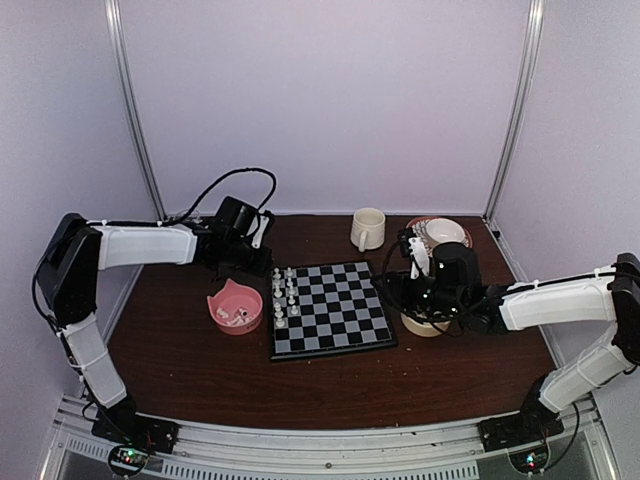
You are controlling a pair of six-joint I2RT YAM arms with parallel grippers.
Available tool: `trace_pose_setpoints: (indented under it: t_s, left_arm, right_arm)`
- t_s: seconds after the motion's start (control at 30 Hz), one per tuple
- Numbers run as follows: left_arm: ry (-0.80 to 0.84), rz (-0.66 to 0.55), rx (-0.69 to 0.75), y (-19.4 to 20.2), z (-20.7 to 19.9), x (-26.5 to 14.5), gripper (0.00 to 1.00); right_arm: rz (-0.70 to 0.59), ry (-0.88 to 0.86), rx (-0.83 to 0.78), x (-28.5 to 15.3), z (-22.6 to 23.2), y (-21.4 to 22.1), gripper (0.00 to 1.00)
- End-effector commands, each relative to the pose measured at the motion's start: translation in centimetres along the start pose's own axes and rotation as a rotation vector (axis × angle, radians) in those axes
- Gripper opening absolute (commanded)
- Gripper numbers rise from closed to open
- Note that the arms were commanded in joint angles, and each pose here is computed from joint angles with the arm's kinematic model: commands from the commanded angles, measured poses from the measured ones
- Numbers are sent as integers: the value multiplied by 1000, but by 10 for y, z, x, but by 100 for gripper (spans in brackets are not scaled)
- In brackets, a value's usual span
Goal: Set up the chess pieces on the board
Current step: Place the knight at b1, then pick up the pawn from the storage box.
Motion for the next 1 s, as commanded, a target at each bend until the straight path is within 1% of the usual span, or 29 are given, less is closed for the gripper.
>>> trace_pose_setpoints:
  t_s: [0.0, 0.1, 0.23, 0.3, 0.4, 0.47, 0.63, 0.83, 0.97]
  left_arm:
    - [22, -70, -20, -13, 0, -22, 25]
    - [6, -23, -42, 1, 6, -26, 25]
    - [-33, 54, -64, 31, 18, -34, 27]
    - [-54, 87, -74, 44, 24, -39, 30]
    - [-73, 115, -91, 63, 32, -45, 38]
    - [-74, 132, -96, 72, 35, -47, 41]
    - [-96, 198, -91, 92, 40, -39, 42]
    - [-80, 249, -96, 102, 37, -27, 50]
    - [-101, 310, -98, 113, 40, -16, 49]
  right_arm:
    - [-25, -3, -8, -2, 0, -7, 38]
    - [-29, -1, -10, -3, -1, -9, 38]
    - [-32, 1, -15, -6, -1, -10, 38]
    - [-32, 0, -15, -6, -1, -10, 38]
    - [-29, -2, -14, -5, 0, -9, 38]
    - [-27, -5, -14, -5, 0, -9, 38]
    - [-29, -5, -15, -6, 0, -9, 38]
    - [-32, -6, -15, -7, 0, -10, 38]
    - [-33, -7, -15, -7, 1, -10, 38]
Point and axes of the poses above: each gripper's point midway between its finger pads, its own x axis out along the fingers, its own z axis along the line the jaws close on, y = z × x, the point moved 1 cm from there along -x, back along the fingers, and after that the axes turned 12 degrees about -x, right-handed, at the moved point
